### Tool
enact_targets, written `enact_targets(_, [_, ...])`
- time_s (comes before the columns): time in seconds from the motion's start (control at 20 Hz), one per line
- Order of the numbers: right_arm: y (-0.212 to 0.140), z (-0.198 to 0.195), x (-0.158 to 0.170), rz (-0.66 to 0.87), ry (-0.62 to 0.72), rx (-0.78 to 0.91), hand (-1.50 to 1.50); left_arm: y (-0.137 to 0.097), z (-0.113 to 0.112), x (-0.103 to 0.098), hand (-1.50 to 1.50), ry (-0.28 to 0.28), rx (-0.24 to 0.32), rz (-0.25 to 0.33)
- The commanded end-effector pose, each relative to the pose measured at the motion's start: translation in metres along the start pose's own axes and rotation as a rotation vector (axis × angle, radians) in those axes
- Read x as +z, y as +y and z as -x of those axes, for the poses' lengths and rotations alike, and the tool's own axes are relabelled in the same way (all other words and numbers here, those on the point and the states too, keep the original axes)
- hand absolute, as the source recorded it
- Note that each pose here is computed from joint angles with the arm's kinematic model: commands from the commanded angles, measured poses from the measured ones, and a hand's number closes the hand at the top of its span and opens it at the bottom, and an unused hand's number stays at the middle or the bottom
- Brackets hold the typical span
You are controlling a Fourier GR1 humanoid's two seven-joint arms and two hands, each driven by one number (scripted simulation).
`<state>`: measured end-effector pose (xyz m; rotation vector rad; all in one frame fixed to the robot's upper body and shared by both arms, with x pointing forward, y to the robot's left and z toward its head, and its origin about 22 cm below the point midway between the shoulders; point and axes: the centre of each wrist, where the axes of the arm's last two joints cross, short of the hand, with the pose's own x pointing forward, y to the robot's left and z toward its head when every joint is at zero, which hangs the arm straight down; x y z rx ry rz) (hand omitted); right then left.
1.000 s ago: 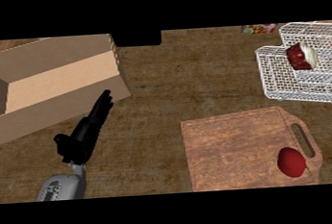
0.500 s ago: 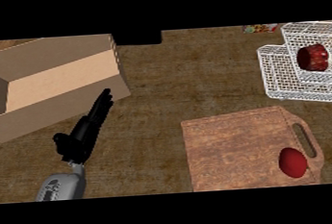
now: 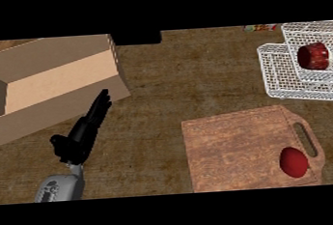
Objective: Pick the cupcake from the cutting board and place it in the tiered basket
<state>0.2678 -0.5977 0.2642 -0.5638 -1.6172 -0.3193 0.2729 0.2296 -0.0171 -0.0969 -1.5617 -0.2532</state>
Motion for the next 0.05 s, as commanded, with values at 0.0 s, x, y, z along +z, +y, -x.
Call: enact_targets(0.0, [-0.039,0.0057,0.021,0.004,0.004,0.021,-1.5,0.0012,0.0054,0.008,0.0,0.011,0.0,0.003])
